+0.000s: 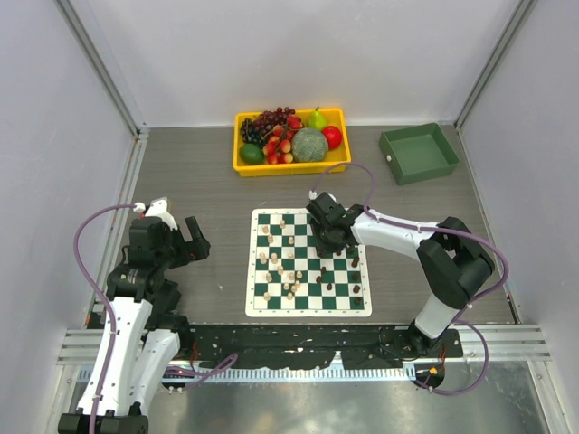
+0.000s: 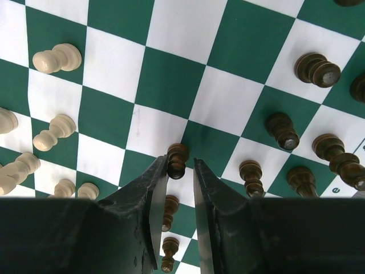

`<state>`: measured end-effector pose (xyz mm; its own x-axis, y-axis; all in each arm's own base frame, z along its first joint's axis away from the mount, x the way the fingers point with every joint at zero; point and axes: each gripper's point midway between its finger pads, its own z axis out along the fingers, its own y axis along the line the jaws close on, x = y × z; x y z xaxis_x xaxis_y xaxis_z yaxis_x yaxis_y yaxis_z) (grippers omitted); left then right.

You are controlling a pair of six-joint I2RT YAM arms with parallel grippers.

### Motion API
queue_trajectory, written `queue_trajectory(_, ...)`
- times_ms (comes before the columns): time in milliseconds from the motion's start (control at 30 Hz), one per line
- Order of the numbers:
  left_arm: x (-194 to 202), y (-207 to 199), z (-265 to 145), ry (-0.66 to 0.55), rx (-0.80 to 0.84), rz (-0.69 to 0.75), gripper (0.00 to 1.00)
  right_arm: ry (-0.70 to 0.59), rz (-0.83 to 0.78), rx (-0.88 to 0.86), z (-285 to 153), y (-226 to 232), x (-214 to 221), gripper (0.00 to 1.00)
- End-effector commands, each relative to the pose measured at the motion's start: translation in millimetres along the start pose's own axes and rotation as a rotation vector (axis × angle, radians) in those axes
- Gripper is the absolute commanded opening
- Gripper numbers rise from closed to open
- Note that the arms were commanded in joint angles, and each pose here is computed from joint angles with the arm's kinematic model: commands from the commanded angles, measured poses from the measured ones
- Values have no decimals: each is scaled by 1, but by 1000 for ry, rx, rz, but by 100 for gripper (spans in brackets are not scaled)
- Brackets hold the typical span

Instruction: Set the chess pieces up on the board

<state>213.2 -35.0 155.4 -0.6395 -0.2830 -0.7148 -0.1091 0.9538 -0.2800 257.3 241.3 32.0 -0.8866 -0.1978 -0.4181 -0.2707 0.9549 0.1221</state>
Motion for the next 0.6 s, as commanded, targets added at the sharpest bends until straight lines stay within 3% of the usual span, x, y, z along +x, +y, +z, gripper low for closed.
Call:
queue_trajectory(0, -9, -3, -4, -29, 13, -3, 99, -68, 4, -25, -8, 10, -22, 31)
queue_trajectory(567, -9, -4, -3, -28, 15, -5, 99, -77, 2, -38, -10, 14, -26, 33)
